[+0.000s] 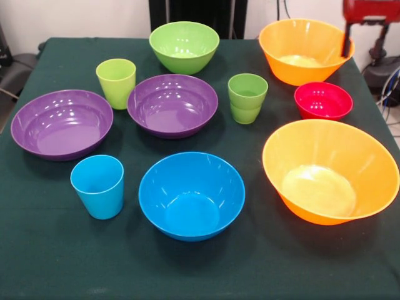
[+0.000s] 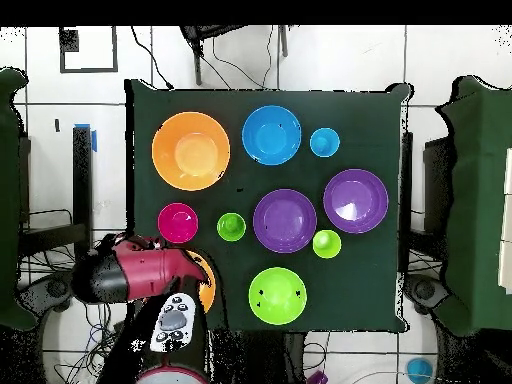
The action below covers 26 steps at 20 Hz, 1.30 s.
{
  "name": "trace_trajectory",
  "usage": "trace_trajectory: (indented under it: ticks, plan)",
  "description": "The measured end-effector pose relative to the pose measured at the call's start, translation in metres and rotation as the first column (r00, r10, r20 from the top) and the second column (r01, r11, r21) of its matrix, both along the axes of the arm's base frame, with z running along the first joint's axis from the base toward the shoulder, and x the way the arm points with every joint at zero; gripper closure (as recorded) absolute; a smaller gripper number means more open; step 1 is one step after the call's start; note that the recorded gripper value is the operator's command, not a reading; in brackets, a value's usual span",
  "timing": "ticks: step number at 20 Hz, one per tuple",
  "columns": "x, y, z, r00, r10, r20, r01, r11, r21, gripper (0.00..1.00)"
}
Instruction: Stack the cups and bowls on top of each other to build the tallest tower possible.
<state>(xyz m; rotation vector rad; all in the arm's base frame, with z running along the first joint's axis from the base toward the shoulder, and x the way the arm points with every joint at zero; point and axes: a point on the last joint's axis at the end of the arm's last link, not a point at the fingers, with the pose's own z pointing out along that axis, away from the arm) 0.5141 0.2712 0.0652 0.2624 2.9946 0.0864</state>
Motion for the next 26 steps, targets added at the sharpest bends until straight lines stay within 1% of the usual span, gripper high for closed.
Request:
trace_trajectory:
  ticks: [3, 6, 8, 9, 15, 21, 26]
  plan:
    - [-0.004, -0.017, -0.013, 0.9997, -0.017, -0.017, 0.017, 0.9991, -0.039, 0.0]
    - [-0.005, -0.029, -0.018, 0.9992, -0.031, -0.025, 0.029, 0.9977, -0.061, 0.0]
    - [-0.007, -0.046, -0.022, 0.9982, -0.051, -0.031, 0.048, 0.9948, -0.09, 0.0]
    - [-0.007, -0.051, -0.022, 0.9978, -0.058, -0.033, 0.054, 0.9937, -0.098, 0.0]
    - [-0.003, -0.067, -0.023, 0.9962, -0.078, -0.039, 0.073, 0.9898, -0.122, 0.0]
    - [0.001, -0.074, -0.029, 0.9949, -0.091, -0.043, 0.085, 0.9886, -0.124, 0.0]
    - [0.002, -0.079, -0.032, 0.9937, -0.101, -0.049, 0.094, 0.9875, -0.126, 0.0]
